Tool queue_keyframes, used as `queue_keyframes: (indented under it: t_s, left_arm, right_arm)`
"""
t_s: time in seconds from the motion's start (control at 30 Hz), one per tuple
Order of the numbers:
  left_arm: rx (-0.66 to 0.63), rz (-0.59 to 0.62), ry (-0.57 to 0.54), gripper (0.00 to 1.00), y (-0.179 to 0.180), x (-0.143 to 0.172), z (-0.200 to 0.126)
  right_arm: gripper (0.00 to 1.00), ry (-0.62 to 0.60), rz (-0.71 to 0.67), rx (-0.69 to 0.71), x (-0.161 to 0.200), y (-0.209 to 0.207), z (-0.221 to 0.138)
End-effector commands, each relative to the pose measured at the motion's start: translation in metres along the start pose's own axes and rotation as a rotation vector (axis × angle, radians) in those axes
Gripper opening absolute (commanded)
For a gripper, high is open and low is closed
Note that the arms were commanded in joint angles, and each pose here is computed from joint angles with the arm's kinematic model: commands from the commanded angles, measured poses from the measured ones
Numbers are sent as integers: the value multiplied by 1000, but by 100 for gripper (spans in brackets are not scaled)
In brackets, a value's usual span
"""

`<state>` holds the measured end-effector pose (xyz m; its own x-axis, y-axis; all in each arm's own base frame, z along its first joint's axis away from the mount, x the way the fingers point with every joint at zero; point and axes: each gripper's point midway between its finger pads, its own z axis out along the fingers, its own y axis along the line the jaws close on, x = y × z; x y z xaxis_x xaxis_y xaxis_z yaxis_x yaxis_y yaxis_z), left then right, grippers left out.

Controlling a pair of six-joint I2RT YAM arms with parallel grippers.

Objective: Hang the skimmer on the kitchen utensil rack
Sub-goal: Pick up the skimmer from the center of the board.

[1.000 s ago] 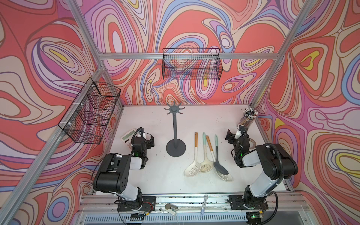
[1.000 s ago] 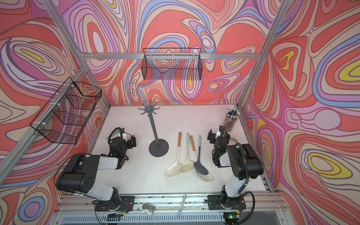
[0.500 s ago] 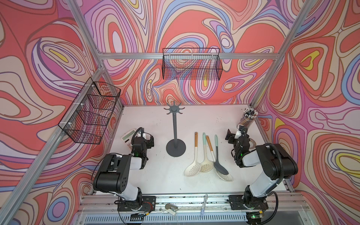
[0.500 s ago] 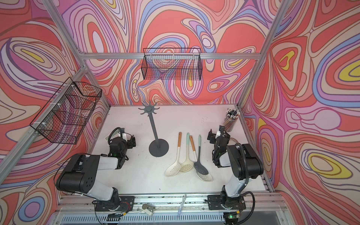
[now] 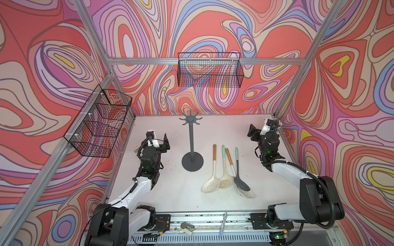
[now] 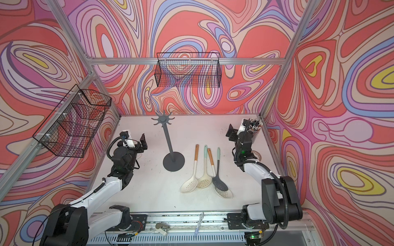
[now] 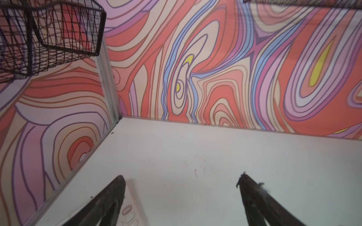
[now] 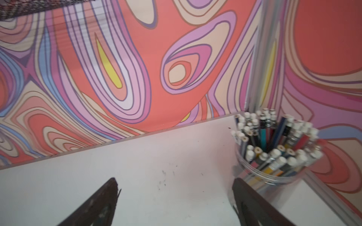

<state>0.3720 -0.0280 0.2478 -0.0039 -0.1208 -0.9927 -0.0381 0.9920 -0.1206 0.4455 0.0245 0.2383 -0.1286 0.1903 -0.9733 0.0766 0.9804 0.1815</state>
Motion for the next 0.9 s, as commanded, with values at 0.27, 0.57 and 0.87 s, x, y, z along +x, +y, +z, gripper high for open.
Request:
queue_keyframes:
  t_s: [0.27,0.57,0.87]
  left_arm:
    - [459,-86,-47,86,-96,-33,-31]
    - [509,-70,-44,86,-109,-34,-41]
    - [535,-75,-45,86,-112,-30,-42]
  right_arm:
    - [87,585,-55,-339,91,145,-56]
    - [72,780,-82,-121,136,98,-84]
    - [66,947,56,-8,185,62,-107]
